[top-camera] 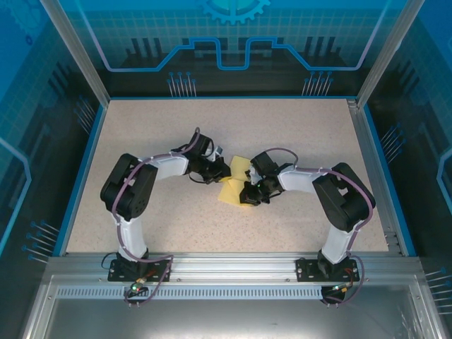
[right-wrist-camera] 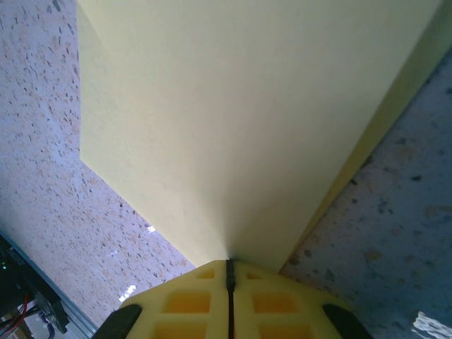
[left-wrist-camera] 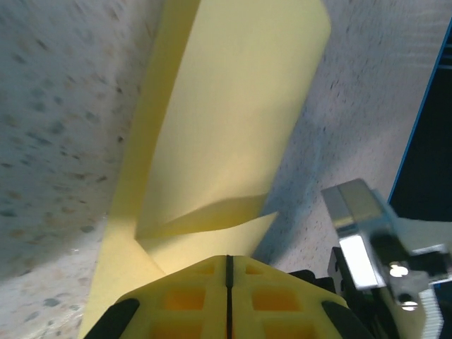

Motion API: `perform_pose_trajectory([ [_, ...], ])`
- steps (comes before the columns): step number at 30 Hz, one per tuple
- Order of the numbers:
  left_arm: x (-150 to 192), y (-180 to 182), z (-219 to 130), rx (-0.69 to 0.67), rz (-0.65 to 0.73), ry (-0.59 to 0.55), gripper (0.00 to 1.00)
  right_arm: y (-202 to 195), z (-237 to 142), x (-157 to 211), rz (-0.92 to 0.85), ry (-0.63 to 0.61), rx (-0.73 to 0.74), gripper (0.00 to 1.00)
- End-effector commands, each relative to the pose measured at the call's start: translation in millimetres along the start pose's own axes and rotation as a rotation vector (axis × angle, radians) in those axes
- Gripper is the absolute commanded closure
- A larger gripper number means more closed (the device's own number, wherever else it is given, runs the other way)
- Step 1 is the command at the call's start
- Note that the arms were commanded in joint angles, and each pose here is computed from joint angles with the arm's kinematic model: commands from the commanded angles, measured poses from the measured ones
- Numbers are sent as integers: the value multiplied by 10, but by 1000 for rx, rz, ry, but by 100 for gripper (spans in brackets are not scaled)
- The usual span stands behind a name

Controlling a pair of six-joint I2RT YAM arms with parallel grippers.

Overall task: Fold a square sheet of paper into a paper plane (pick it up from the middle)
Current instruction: Third fold the triangle at the center of the table.

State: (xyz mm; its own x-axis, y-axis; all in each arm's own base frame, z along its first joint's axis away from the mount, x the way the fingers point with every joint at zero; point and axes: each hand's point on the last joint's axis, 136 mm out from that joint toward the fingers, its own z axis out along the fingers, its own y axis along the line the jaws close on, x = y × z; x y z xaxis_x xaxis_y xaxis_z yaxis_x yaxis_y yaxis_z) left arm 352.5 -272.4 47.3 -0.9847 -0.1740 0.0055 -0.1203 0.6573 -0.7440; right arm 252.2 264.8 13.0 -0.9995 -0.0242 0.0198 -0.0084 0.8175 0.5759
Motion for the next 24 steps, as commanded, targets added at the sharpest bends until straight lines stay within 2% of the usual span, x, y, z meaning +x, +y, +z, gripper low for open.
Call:
perform_pose_trajectory([
  [1,-3,57,128,1,9,35,92,72,-55,-53,1,-2,-22,92],
  [8,3,395,248,-101,-45,39,93,417,-261,-235,-27,-93,-135,89],
  [13,63,443,256,-101,-51,51,93,454,-187,-377,16,-115,-153,89],
  [17,72,444,251,-100,-54,52,93,414,-47,-409,42,-93,-145,89],
  [24,72,437,246,-103,-59,53,94,86,170,-249,83,-33,-70,88],
])
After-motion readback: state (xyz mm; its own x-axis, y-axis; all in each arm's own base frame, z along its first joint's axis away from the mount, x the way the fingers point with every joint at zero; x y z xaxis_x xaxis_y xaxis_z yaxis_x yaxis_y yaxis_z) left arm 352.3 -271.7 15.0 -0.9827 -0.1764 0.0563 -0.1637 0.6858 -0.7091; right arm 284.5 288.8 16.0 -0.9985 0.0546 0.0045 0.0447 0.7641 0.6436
